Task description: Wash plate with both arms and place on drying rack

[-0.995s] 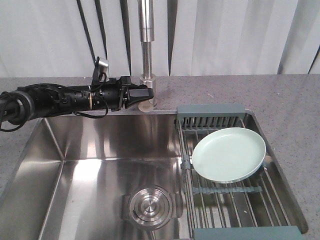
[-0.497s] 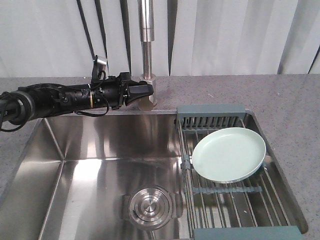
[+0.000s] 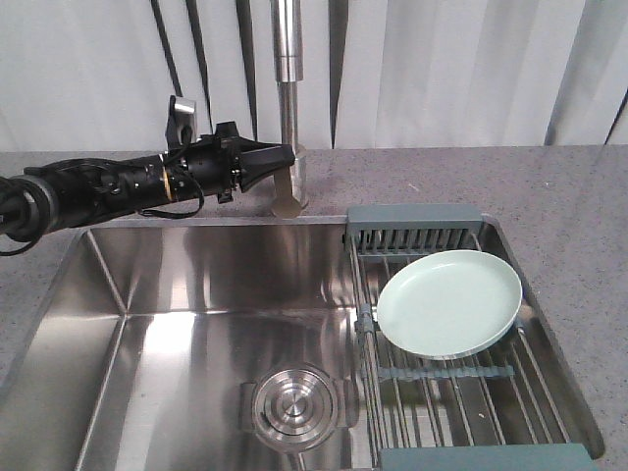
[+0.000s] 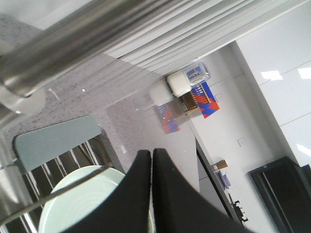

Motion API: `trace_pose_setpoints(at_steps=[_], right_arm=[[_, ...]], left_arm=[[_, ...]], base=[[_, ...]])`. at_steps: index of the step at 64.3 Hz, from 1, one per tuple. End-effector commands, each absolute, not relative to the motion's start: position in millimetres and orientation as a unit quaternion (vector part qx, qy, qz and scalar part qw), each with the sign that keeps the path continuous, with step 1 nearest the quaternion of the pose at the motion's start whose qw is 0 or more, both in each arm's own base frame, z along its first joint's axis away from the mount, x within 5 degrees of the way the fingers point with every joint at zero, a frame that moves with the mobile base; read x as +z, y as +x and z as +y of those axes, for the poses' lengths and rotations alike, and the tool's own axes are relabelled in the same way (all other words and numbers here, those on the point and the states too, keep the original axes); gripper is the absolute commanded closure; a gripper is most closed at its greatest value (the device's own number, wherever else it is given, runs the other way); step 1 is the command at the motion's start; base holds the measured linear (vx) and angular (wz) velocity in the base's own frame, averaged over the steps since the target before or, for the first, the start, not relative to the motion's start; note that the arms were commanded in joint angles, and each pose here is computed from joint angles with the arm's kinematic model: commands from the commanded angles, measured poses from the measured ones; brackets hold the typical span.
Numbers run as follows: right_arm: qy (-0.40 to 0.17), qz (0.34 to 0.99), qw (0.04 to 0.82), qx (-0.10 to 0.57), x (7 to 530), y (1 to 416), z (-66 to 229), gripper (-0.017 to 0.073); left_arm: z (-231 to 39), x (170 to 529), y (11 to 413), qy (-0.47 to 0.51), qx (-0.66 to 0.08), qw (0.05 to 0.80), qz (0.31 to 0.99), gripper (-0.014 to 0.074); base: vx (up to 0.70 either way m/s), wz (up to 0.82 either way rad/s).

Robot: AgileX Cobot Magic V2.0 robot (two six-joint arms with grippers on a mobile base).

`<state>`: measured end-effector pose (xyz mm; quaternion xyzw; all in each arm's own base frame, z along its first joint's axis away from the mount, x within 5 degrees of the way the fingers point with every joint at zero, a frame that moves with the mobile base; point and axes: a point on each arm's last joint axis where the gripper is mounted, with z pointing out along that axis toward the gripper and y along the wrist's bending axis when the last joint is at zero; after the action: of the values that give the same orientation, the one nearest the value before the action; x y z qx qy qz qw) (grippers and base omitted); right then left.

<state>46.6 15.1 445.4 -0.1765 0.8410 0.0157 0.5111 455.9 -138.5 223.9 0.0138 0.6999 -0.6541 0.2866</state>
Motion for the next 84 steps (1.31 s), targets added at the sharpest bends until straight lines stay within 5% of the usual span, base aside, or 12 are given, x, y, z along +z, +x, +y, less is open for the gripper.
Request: trace_pose_setpoints(at_steps=[1, 18, 47, 62, 84], right_arm=[[-0.172, 0.819, 0.547, 0.011, 456, 49, 15, 0.0566], [-0.171, 0.812, 0.558, 0.020, 458, 50, 17, 0.0566], [-0.178, 0.782, 0.594, 0.069, 467, 51, 26, 0.0566], [-0.175, 0.774, 0.604, 0.067, 469, 52, 25, 0.0566], [-0.206, 0.800, 0.563, 0.038, 411, 77, 26, 0.0566]], left_arm=[[-124, 287, 444, 0.053, -0.704, 0.325, 0.629, 0.0600], [-75, 338, 418, 0.133, -0.682, 0.363, 0.621, 0.0600], [-31, 459, 293, 0.302, -0.445, 0.479, 0.694, 0.0600], [-33, 455, 213, 0.289, -0.403, 0.495, 0.714, 0.0600], [-52, 359, 120, 0.192, -0.389, 0.500, 0.750, 0.0600]], base=[[0.00, 0.00], [0.00, 0.00], [0.00, 0.00], [0.00, 0.00], [0.00, 0.00]])
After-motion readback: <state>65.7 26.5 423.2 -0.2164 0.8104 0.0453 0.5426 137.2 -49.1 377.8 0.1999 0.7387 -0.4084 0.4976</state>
